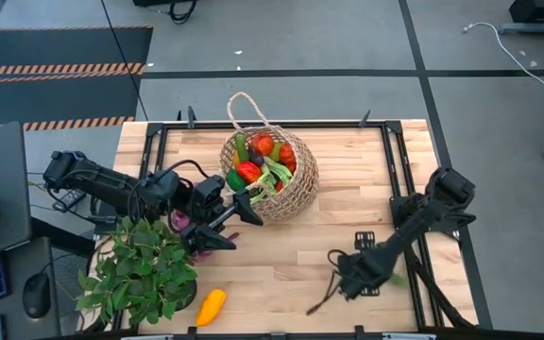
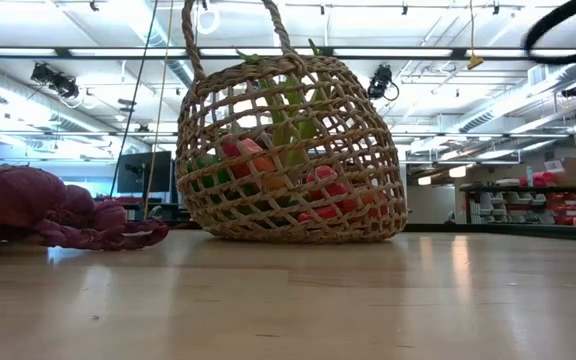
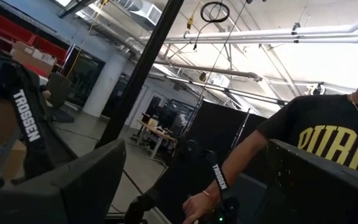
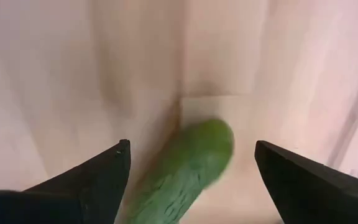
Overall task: Build produce basket
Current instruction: Put the cucumber into the brown basket
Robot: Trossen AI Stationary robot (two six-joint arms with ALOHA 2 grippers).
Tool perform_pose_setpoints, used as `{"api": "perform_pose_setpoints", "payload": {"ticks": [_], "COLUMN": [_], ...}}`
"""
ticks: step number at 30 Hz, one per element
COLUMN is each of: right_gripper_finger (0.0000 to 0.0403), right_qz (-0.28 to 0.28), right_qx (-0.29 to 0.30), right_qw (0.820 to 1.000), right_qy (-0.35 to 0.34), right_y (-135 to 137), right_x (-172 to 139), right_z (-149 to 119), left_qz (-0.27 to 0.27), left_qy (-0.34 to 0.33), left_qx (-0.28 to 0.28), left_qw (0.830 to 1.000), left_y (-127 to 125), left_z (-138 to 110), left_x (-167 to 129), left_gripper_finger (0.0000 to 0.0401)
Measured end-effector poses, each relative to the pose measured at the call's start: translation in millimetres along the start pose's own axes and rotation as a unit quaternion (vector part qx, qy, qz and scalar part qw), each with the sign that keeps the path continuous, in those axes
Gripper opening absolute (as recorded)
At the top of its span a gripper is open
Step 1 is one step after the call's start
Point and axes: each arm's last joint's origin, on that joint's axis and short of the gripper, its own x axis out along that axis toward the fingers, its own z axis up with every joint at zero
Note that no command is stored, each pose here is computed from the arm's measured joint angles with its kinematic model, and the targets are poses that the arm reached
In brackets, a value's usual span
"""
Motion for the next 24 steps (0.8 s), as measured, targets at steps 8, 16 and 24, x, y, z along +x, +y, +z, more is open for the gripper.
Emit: {"api": "perform_pose_setpoints", "payload": {"ticks": [8,16,24], "right_gripper_finger": [0.0348,0.0348,0.0347], "right_qz": [0.039,0.078,0.080], "right_qx": [0.070,0.216,0.281], "right_qw": [0.995,0.971,0.953], "right_qy": [0.063,0.072,0.077], "right_y": [-14.6,-9.2,6.1], "right_x": [-11.3,-27.7,-8.3], "right_z": [-3.2,-22.9,-42.1], "left_qz": [0.000,0.000,0.000], "left_qy": [0.000,0.000,0.000], "left_qx": [0.000,0.000,0.000], "left_qw": [1.000,1.000,1.000], "left_y": [0.0,-0.1,0.0], "left_z": [0.0,0.1,0.0], "left_x": [0.0,0.0,0.0], "left_gripper_finger": [0.0396,0.0396,0.0396]}}
